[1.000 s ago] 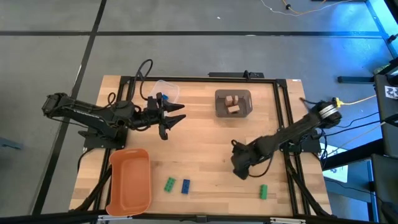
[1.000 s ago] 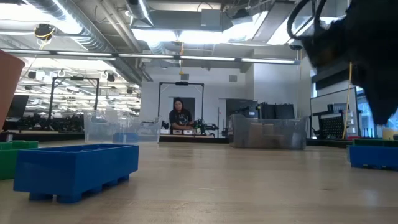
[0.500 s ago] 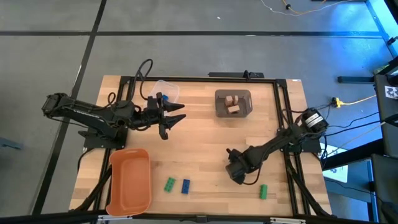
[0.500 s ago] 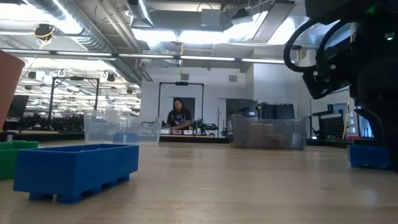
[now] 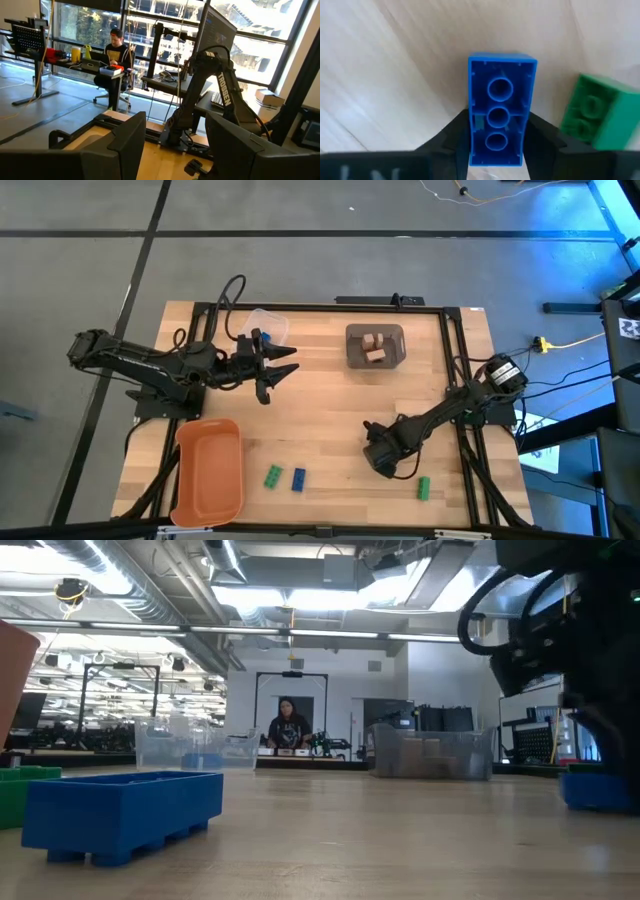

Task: Sort & place blocks by color
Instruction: Put the right blue game piece into the transparent bin

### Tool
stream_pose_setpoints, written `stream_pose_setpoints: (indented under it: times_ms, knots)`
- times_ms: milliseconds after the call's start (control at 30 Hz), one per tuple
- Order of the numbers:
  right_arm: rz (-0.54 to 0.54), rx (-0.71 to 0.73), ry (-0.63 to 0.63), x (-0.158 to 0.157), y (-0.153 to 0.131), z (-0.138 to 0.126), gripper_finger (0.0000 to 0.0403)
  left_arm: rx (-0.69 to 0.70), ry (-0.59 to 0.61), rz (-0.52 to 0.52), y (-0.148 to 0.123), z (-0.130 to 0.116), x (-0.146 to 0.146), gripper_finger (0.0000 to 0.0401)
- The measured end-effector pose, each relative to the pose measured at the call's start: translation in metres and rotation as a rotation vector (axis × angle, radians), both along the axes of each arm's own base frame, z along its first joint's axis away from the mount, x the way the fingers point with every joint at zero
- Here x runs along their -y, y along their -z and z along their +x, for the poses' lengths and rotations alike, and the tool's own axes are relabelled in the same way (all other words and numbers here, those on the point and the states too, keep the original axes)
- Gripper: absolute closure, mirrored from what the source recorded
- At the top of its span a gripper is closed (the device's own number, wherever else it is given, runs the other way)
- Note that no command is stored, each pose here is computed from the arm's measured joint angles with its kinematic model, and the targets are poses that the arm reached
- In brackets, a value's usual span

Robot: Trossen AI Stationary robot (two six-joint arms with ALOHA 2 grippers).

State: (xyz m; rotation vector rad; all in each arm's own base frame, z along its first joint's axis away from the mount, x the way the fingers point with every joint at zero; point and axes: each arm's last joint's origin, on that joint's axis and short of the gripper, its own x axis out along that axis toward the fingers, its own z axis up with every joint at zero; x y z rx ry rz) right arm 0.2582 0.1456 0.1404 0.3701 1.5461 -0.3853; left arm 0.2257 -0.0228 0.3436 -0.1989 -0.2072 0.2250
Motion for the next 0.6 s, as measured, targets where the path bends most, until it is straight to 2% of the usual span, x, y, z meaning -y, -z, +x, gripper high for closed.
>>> stream_pose_setpoints:
  times_ms: [100,233,467,600]
  knots:
    - [0.009,0.053,-0.097,0.002,-0.015,-0.003,0.0269,0.000,-0.008,-0.001,0.000,0.000,0.000,0.0204]
    - [0.038,0.268,-0.174,0.009,-0.043,-0.007,0.0269,0.000,-0.013,-0.002,0.000,0.000,0.000,0.0204]
    - [0.165,0.878,-0.071,0.047,-0.079,0.008,0.0269,-0.007,-0.013,-0.001,0.000,0.000,0.000,0.0204]
    - [0.156,1.173,0.007,0.076,-0.092,0.027,0.0269,-0.017,0.005,0.001,0.001,-0.001,0.000,0.0204]
